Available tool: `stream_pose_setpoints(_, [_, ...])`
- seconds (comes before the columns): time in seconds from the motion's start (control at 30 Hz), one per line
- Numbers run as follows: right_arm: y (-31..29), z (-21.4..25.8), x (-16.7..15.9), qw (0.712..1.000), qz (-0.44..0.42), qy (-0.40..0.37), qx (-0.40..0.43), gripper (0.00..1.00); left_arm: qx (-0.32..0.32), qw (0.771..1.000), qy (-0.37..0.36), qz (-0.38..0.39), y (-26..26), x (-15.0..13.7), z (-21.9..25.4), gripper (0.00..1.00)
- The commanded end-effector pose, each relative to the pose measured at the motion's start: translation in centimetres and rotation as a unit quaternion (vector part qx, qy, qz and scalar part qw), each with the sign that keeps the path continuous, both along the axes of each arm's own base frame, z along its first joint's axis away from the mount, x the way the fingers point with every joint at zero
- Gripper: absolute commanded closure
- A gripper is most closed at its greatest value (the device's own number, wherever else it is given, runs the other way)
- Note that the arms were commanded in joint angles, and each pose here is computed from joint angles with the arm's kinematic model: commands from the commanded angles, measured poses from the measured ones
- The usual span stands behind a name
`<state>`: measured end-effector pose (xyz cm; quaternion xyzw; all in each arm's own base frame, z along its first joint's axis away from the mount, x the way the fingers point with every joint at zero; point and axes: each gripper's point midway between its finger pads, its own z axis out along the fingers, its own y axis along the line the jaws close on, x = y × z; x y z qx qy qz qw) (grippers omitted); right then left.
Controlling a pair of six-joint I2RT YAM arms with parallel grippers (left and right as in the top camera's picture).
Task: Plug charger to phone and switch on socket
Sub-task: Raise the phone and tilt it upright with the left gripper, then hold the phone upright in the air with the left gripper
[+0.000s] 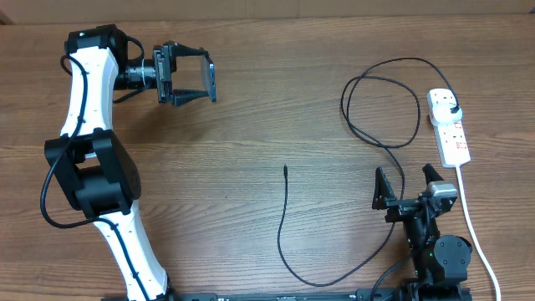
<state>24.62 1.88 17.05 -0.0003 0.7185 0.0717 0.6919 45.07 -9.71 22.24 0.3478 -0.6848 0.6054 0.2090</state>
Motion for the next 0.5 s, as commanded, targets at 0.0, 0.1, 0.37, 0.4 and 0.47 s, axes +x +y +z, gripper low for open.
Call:
stream_pose_setpoints(0.0, [-0.14, -0.24, 0.01, 1.000, -0.005, -0.001, -0.001, 0.00, -0.038, 0.999, -0.011, 0.003, -0.42, 0.39, 1.98, 0.96])
stream_pose_setpoints(0.1, [-0.14, -0.24, 0.01, 1.000, -0.005, -0.001, -0.001, 0.00, -0.038, 0.999, -0.010, 0.003, -0.42, 0.39, 1.99, 0.96])
stream_pose_setpoints(0.37, [-0.14, -0.24, 0.01, 1.000, -0.005, -0.001, -0.001, 0.00, -0.038, 0.999, -0.009, 0.003, -0.41, 0.39, 1.98, 0.96])
stream_pose_setpoints(0.4, [-0.14, -0.24, 0.01, 1.000, -0.005, -0.001, -0.001, 0.00, -0.038, 0.999, -0.009, 0.003, -0.42, 0.39, 1.98, 0.96])
stream_pose_setpoints(0.47, [-0.14, -0.24, 0.01, 1.000, -0.005, -0.001, -0.001, 0.00, -0.038, 0.999, -0.009, 0.003, -0.41, 0.39, 1.98, 0.96])
